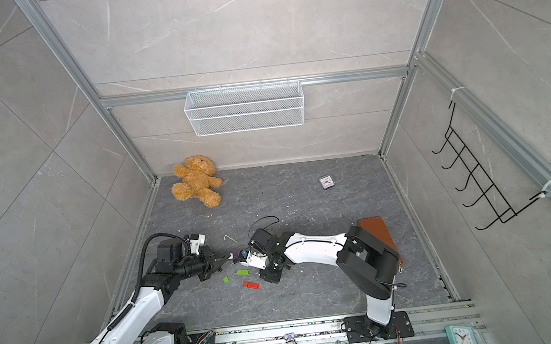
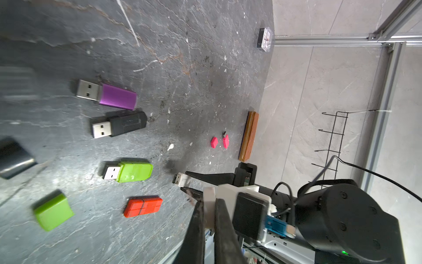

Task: Close the usb drive cover
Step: Pick up the USB drive from the center of the board, then close the cover of the USB drive.

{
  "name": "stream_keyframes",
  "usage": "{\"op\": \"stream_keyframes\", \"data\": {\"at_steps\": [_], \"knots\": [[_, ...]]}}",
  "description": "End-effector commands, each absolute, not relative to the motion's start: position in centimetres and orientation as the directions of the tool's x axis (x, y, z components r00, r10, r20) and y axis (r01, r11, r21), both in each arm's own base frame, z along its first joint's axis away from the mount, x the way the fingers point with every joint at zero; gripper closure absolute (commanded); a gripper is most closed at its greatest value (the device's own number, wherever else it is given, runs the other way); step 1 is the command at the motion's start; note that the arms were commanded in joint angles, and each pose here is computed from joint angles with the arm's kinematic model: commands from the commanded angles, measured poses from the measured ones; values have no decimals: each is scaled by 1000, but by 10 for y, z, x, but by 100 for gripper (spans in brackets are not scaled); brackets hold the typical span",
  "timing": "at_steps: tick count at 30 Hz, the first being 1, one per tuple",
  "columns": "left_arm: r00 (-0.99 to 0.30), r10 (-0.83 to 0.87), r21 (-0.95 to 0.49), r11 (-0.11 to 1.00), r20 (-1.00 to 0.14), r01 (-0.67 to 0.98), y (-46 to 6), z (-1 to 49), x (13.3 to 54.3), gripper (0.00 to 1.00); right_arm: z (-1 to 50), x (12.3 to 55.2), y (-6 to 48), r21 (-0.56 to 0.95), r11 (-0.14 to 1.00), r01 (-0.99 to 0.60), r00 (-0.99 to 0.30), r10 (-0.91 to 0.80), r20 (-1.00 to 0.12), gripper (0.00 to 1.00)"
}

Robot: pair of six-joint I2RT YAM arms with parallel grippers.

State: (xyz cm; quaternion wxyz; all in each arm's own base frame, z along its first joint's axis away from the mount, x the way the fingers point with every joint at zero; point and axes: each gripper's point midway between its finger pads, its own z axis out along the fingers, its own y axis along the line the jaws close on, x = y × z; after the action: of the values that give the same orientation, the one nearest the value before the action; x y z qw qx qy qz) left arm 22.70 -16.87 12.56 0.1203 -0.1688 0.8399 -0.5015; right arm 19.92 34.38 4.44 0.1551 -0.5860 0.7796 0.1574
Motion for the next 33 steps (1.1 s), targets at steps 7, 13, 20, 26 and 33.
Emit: {"op": "stream_keyframes", "data": {"at_steps": [7, 13, 20, 26, 33], "knots": [[-959, -277, -917, 396, -64, -53, -199, 145, 223, 100, 102, 206, 374, 64, 189, -980, -179, -691, -700, 88], [-974, -216, -920, 392, -73, -18, -210, 150, 219, 100, 112, 209, 373, 67, 180, -981, -169, -641, -749, 88], [-976, -204, -915, 402, -73, -16, -214, 146, 218, 100, 116, 210, 370, 57, 181, -982, -159, -621, -767, 88], [-977, -199, -911, 412, -74, -16, -214, 145, 218, 100, 118, 212, 367, 55, 192, -980, -163, -613, -773, 88], [-974, -206, -901, 433, -96, -3, -212, 147, 218, 100, 109, 210, 361, 59, 201, -978, -176, -637, -750, 89]]}}
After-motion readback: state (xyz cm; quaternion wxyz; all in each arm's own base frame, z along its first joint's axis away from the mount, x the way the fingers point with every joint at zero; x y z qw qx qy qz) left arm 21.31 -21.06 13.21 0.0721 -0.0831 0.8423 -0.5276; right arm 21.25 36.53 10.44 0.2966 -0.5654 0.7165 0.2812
